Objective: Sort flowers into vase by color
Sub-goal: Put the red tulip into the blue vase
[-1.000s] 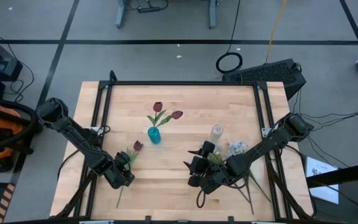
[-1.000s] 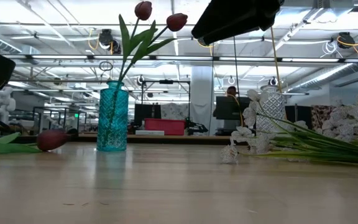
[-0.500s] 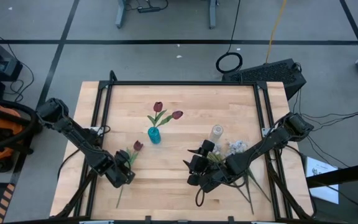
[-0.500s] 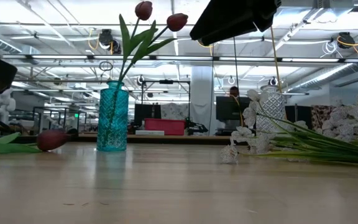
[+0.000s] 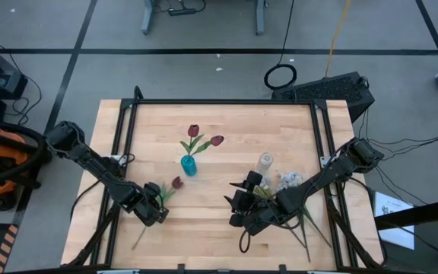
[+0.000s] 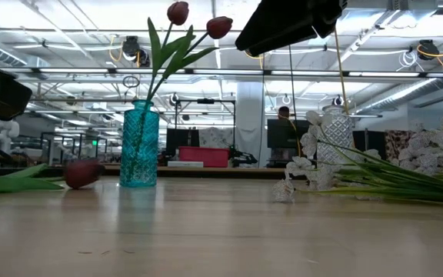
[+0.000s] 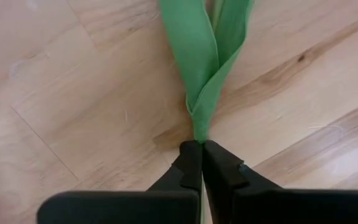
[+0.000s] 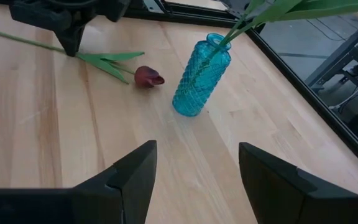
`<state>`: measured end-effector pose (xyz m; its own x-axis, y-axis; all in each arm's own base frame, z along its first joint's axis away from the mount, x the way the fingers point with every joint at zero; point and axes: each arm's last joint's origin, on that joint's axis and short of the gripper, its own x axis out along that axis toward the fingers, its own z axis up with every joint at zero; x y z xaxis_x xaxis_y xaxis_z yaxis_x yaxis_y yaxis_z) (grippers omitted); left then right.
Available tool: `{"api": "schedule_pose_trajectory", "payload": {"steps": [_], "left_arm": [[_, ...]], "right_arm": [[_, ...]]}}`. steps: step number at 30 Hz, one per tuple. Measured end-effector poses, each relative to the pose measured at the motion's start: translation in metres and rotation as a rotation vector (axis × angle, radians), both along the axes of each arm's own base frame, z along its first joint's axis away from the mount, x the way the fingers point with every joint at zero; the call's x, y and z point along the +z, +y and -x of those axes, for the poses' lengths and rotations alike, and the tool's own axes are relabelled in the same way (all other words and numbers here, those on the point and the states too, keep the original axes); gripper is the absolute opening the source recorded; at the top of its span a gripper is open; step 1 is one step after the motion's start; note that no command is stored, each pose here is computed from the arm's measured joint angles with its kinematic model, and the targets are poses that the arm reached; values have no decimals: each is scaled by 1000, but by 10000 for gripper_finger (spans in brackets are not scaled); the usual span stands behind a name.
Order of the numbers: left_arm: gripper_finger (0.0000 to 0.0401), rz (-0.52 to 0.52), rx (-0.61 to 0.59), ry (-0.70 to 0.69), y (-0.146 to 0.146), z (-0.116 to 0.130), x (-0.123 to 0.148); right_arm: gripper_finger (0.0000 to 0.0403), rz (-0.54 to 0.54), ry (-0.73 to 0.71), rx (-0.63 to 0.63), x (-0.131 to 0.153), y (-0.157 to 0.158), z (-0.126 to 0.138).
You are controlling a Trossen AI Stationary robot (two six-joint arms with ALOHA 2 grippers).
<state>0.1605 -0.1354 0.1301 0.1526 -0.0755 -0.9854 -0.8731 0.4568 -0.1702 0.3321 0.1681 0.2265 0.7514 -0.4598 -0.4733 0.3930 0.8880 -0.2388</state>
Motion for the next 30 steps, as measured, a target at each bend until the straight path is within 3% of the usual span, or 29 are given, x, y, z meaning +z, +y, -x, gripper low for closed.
{"api": "schedule_pose_trajectory", "payload": {"steps": [11,20,30], "left_arm": [[4,18,-126,-33,1,2,12],[4,23,-313,-177,-7,-9,38],[3,-231,-473,-457,-11,-26,80]], "right_arm": [[217,-3,1,2,0,0,0],[217,-54,-16,-3,0,1,-1],[217,-184,-58,20,0,17,5]]}}
